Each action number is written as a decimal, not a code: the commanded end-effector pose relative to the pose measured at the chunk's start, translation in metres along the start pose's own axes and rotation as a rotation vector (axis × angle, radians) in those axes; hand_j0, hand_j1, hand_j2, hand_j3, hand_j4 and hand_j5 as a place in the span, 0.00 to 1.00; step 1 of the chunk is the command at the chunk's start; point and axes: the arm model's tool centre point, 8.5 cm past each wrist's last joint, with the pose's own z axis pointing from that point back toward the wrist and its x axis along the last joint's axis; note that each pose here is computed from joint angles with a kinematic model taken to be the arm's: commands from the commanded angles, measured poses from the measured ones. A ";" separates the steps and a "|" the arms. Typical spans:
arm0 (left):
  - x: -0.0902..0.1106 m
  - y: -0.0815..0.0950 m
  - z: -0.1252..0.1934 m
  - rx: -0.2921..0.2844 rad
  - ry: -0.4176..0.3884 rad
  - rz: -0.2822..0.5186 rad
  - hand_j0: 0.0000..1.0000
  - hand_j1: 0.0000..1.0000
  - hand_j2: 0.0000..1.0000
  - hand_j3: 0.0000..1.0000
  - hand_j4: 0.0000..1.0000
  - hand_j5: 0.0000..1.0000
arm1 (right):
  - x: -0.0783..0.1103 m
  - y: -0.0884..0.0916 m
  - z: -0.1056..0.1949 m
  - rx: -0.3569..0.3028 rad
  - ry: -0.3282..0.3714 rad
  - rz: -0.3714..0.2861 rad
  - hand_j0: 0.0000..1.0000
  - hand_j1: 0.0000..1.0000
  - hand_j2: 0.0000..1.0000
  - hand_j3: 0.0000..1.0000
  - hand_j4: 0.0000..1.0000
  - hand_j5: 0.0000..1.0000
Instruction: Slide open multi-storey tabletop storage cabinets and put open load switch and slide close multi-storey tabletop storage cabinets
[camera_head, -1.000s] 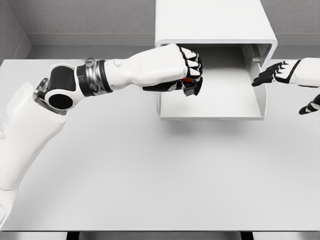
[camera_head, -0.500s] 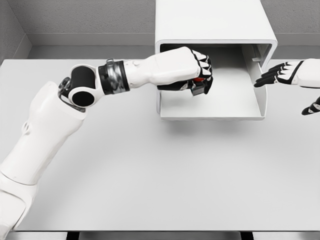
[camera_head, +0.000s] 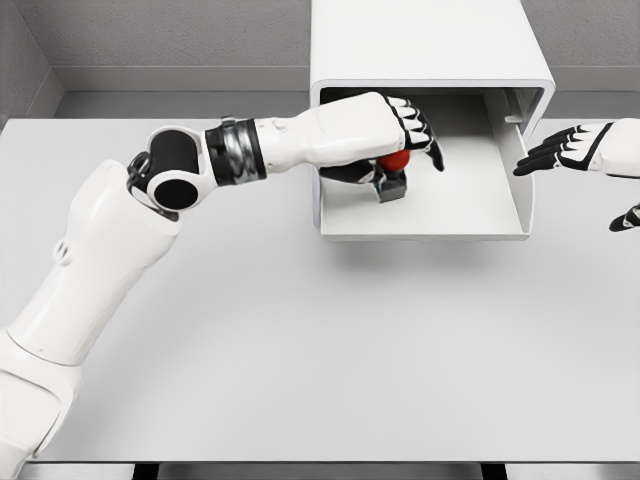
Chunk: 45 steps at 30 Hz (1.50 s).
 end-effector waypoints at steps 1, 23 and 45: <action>0.000 0.001 0.000 0.002 0.002 -0.001 0.77 0.77 0.77 0.77 0.77 0.77 | 0.000 -0.001 0.001 -0.004 0.001 -0.005 1.00 1.00 1.00 1.00 1.00 1.00; 0.000 0.011 0.008 0.037 -0.014 0.020 1.00 1.00 1.00 1.00 1.00 1.00 | 0.000 -0.003 0.003 -0.009 0.005 0.001 1.00 1.00 1.00 1.00 1.00 1.00; 0.021 0.022 0.236 -0.193 0.142 0.221 1.00 1.00 1.00 1.00 1.00 1.00 | 0.014 0.014 -0.051 -0.013 -0.143 -0.046 1.00 1.00 1.00 1.00 1.00 1.00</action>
